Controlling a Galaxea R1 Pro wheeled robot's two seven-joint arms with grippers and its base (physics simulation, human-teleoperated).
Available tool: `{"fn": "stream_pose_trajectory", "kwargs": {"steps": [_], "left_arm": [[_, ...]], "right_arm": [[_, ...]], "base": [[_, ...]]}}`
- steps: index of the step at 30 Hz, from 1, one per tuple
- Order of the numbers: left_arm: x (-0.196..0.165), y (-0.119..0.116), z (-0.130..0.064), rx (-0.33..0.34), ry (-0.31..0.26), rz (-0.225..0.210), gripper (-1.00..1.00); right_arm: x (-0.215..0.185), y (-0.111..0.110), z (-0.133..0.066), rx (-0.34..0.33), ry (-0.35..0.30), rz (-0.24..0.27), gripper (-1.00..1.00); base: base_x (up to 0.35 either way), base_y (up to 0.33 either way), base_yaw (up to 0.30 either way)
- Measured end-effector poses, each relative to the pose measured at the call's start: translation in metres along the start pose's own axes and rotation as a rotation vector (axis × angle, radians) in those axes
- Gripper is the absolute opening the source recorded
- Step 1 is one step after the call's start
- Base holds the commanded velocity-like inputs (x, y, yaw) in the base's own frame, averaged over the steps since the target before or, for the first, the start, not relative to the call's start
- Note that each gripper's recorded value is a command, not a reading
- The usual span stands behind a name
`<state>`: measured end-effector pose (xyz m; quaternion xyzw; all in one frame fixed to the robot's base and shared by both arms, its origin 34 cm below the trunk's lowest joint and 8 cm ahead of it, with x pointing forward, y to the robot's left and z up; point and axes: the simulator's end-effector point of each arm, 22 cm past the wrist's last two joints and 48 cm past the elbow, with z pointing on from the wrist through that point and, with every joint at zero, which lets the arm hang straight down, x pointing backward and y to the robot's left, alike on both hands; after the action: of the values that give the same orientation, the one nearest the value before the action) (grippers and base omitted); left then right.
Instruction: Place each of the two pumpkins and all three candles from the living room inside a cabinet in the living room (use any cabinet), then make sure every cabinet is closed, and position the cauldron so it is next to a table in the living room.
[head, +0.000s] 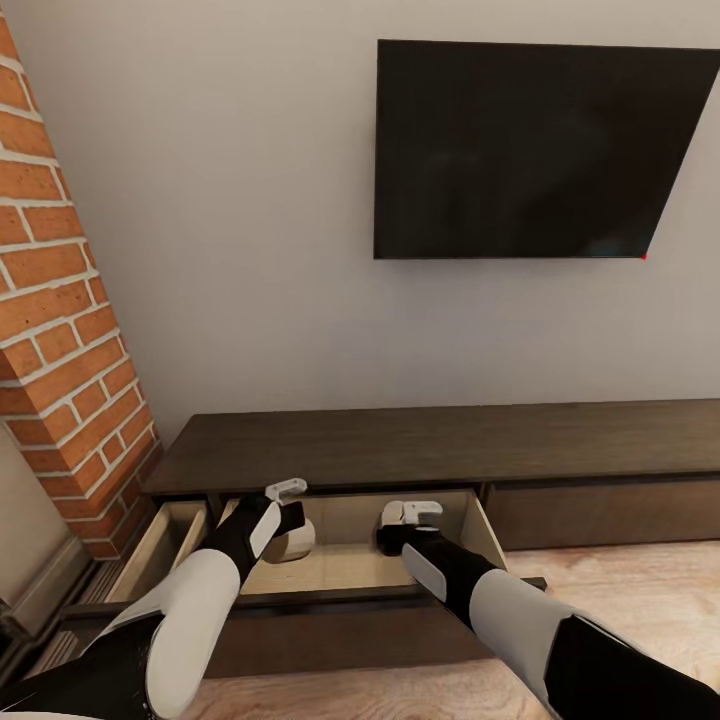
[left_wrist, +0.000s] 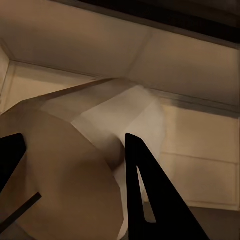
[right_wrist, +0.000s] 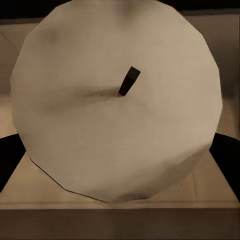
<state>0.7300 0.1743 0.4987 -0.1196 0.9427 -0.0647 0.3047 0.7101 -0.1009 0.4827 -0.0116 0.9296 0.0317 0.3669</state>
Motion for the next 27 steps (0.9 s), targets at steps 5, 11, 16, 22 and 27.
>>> {"fn": "stream_pose_trajectory", "kwargs": {"steps": [5, 11, 16, 22, 27], "left_arm": [[-0.004, 0.002, -0.001, -0.002, -0.008, -0.007, -1.00], [-0.005, -0.002, -0.001, 0.009, -0.010, -0.008, -1.00], [-0.003, -0.004, -0.001, 0.015, -0.006, -0.007, -1.00], [0.007, 0.000, 0.008, 0.013, -0.008, -0.006, -1.00], [0.014, 0.003, 0.016, 0.012, -0.013, -0.008, -1.00]], "right_arm": [[-0.015, 0.000, -0.002, 0.010, -0.027, -0.020, -1.00], [-0.018, 0.001, -0.002, 0.010, -0.034, -0.021, -1.00], [-0.018, 0.002, -0.002, 0.009, -0.035, -0.021, -1.00], [-0.007, 0.004, 0.005, 0.005, -0.037, -0.019, -1.00], [-0.001, 0.007, 0.010, -0.004, -0.047, -0.019, -1.00]], "base": [[0.000, 0.000, 0.000], [0.000, 0.000, 0.000], [0.000, 0.000, 0.000], [0.000, 0.000, 0.000], [0.000, 0.000, 0.000]]}}
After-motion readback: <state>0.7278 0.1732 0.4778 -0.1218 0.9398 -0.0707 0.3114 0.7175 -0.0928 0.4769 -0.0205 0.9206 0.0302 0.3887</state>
